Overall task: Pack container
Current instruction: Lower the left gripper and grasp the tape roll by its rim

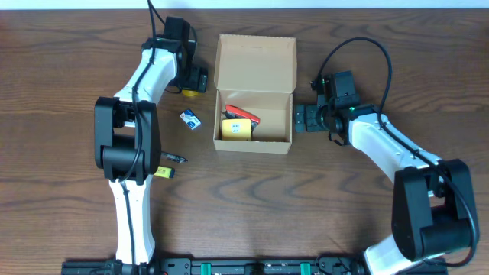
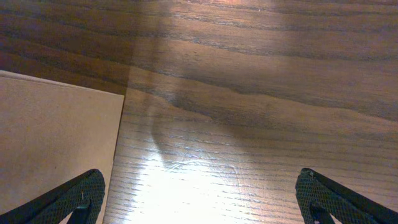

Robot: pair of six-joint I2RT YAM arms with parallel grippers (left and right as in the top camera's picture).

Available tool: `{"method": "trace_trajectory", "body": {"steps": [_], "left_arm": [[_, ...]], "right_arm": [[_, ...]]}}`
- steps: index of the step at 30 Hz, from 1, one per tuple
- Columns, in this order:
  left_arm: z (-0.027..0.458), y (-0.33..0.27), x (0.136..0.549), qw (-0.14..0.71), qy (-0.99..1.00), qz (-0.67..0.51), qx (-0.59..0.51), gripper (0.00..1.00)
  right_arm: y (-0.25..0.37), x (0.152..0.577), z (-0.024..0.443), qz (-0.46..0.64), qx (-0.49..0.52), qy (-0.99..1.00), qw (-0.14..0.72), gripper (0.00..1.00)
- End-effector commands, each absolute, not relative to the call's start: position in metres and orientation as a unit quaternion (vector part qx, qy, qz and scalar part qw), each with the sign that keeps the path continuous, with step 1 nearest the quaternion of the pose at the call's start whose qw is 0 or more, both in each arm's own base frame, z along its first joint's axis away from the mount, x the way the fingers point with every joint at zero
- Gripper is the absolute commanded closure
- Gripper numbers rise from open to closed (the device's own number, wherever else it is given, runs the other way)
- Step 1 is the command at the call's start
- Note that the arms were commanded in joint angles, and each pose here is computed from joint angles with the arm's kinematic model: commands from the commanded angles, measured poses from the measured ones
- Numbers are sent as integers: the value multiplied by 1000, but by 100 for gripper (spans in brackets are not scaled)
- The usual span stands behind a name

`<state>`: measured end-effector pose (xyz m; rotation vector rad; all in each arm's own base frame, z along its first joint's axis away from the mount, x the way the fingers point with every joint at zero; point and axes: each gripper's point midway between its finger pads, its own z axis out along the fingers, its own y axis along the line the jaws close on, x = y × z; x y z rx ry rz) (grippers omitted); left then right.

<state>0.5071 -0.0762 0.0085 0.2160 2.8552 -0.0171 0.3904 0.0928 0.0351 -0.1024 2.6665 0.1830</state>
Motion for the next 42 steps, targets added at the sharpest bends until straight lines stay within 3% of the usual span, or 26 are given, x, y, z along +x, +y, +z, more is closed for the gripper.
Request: {"method": "trace_trajectory", "body": {"steps": [1, 25, 42], "left_arm": [[-1, -75, 504, 131, 989, -6, 66, 7], [-16, -60, 501, 119, 992, 30, 19, 15], [-18, -54, 492, 104, 994, 44, -7, 35]], "right_arm": [[92, 389, 31, 64, -44, 971, 226, 1], [92, 389, 31, 64, -44, 971, 226, 1], [92, 389, 31, 64, -44, 971, 226, 1]]}}
